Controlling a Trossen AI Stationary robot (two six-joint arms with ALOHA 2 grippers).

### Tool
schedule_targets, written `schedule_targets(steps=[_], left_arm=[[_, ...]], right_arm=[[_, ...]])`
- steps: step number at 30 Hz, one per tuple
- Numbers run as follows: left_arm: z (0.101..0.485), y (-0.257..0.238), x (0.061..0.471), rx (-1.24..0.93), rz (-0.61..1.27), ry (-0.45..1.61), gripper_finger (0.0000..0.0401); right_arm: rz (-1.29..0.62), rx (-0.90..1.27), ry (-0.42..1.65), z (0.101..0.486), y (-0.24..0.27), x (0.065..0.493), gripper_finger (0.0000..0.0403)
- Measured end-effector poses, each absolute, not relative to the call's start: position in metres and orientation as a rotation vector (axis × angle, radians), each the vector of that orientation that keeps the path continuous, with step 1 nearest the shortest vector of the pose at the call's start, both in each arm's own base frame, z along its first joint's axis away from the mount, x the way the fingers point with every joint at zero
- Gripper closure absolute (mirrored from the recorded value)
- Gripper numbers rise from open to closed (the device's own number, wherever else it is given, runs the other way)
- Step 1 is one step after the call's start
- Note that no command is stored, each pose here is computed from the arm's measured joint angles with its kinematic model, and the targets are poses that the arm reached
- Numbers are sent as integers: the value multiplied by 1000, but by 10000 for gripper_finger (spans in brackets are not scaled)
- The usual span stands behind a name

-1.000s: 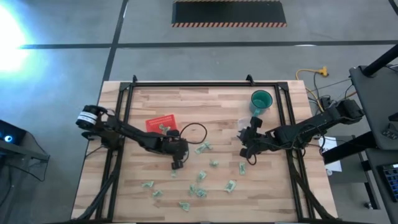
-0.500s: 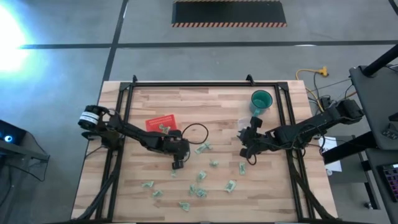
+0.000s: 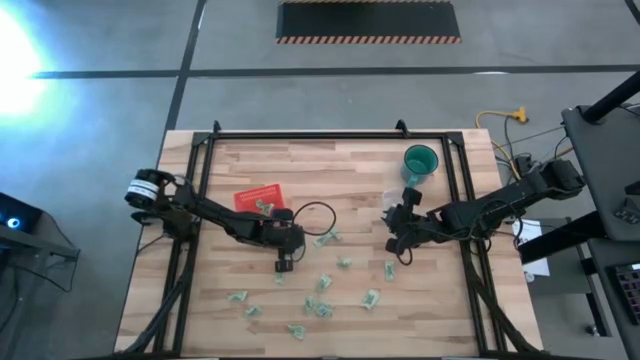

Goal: Pick and place items into bin
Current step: Put the stevia packet into the orange bin

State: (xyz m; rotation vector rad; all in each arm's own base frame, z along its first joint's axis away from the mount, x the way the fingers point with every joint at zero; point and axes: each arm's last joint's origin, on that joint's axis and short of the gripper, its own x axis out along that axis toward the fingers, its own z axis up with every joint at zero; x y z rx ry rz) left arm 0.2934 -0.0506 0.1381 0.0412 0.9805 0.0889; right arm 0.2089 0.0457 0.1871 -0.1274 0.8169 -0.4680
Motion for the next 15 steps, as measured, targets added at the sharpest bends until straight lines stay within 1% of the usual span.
schedule_targets(steps=[5,9,15], left_arm=[[147,-49,295,122,141,938,400],[165,-45,296,169,260,856,400],[188,-40,285,226,442,746,400]], right_arm=[[-468,-127,817,187,46,209,335],[-468,-127,817,187,46,209,335],[-469,-127,817,187,46,209,335]])
